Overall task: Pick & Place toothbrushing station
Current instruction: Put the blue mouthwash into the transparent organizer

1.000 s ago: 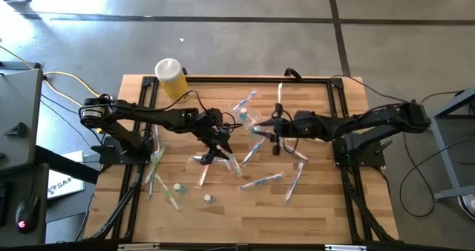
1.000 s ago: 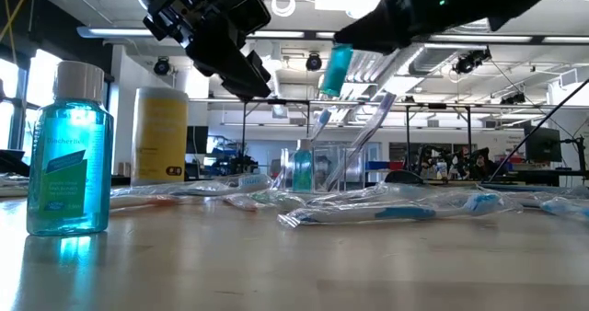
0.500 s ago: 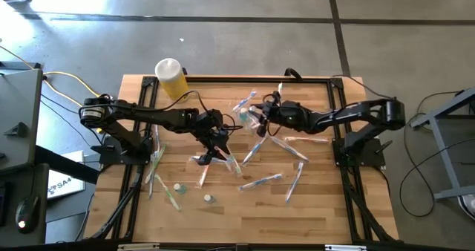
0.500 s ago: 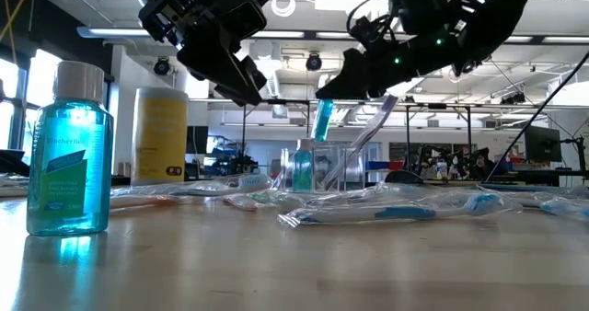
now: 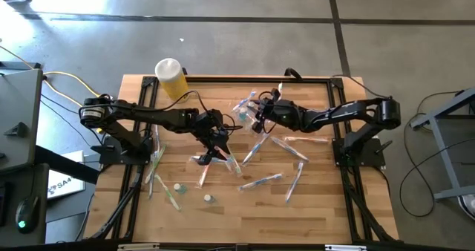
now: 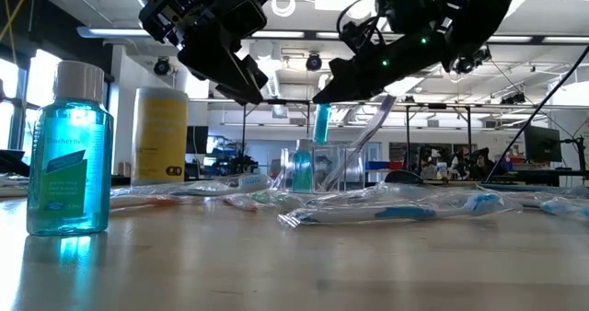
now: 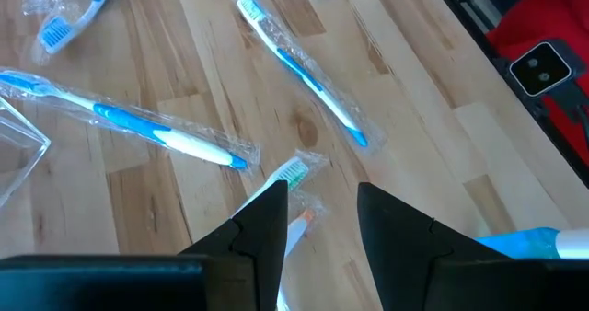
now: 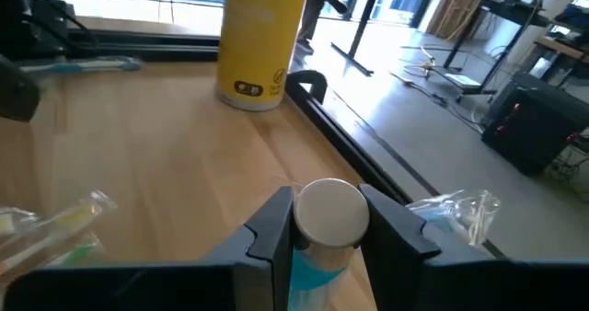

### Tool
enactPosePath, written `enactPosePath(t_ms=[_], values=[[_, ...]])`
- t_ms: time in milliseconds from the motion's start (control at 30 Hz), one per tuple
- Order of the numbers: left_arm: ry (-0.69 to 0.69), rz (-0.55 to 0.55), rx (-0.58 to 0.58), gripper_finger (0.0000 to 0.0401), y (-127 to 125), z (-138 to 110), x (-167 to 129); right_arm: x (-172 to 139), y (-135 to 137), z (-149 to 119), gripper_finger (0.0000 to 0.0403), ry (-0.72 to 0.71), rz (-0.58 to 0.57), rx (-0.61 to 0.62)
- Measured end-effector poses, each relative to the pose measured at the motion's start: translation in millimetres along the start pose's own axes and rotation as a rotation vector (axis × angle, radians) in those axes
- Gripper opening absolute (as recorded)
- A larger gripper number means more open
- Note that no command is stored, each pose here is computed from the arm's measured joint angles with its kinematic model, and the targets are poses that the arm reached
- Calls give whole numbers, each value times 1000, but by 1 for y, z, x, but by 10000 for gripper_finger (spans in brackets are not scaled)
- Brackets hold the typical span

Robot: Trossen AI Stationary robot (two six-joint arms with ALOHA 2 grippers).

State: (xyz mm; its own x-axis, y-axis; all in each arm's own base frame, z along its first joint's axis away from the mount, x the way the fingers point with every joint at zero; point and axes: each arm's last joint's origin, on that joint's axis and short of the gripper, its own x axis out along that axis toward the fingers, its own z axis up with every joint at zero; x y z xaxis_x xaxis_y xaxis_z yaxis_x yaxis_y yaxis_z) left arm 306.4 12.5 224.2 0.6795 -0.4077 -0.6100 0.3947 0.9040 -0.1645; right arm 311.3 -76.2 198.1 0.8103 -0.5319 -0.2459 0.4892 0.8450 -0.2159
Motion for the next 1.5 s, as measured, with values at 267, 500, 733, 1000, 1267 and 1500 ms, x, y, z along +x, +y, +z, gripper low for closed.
enactPosePath(t_ms=[267, 500, 733, 1000, 1267, 1500], values=[[0, 0, 0, 129, 0, 0, 0, 0, 0, 0, 91, 0, 19, 27], [0, 0, -1, 129, 0, 0, 0, 2, -5, -1, 91, 1, 3, 59], [0, 0, -7, 129, 0, 0, 0, 2, -4, 0, 91, -3, 8, 81], [0, 0, -19, 129, 0, 0, 0, 2, -4, 0, 91, -3, 14, 85], [0, 0, -19, 129, 0, 0, 0, 2, -3, -1, 91, 1, 36, 111], [0, 0, -26, 129, 0, 0, 0, 1, -3, -1, 91, 1, 34, 110]])
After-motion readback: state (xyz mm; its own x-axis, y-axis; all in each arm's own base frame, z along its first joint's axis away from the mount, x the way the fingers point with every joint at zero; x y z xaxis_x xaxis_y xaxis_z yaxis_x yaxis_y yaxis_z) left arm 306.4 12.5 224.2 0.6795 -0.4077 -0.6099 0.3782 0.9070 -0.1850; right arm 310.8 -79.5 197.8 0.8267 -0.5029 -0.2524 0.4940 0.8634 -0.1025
